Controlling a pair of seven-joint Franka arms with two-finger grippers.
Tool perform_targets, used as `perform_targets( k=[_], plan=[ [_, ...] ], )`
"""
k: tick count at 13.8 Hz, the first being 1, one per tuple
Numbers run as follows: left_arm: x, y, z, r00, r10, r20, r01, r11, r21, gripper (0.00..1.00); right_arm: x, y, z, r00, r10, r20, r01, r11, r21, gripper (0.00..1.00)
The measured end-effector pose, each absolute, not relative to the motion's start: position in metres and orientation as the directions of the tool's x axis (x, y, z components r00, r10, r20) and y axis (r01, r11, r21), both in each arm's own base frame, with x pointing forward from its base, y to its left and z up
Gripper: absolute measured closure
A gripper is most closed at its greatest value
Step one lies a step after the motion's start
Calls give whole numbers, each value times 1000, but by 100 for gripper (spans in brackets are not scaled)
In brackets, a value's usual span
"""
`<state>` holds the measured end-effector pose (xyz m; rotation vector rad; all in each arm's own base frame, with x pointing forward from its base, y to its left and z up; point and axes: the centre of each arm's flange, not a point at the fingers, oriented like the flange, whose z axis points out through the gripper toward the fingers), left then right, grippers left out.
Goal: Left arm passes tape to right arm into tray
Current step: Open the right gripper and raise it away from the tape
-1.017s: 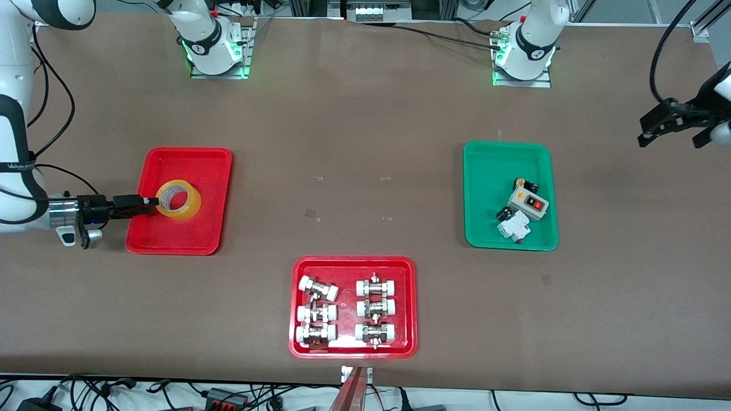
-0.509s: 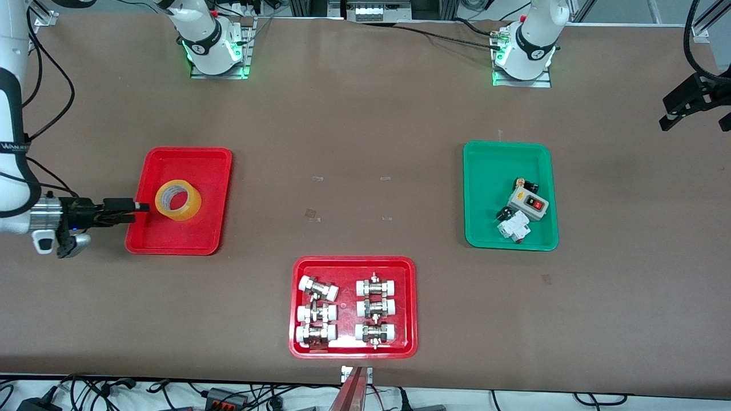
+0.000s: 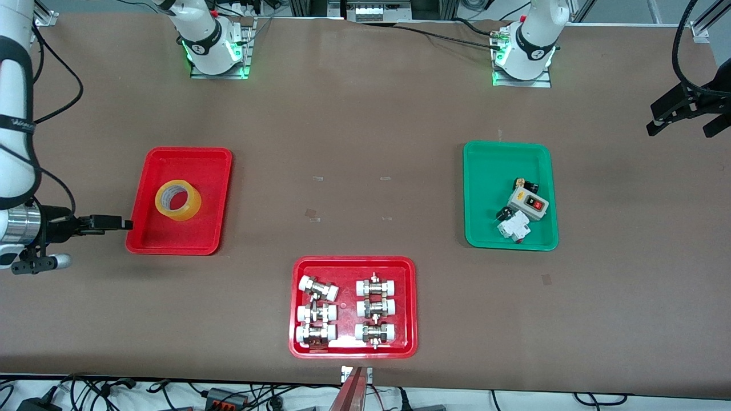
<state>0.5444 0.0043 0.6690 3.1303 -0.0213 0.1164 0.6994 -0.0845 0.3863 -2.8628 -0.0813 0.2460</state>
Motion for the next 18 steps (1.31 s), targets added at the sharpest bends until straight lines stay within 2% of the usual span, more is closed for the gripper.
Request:
perform_targets(
  k=[3,8,13,15,18],
  plan=[
    [544,4,668,998,-13,65,-13,-1000,9,0,698,-61,430,986,7,-167,-26,-981,-194,0],
    [543,8,669,998,-7,62,-7,-1000,9,0,688,-50,515,994,7,-109,-4,-995,-97,0],
    [543,8,669,998,-6,63,-6,-1000,4,0,677,-49,569,995,-99,-21,-99,-995,-3,0],
    [543,8,669,998,-6,63,-6,-1000,4,0,672,-54,586,993,-98,64,-100,-994,36,0],
    [543,8,669,998,-6,63,-7,-1000,4,0,653,-51,596,990,-86,112,-92,-995,49,0]
  ],
)
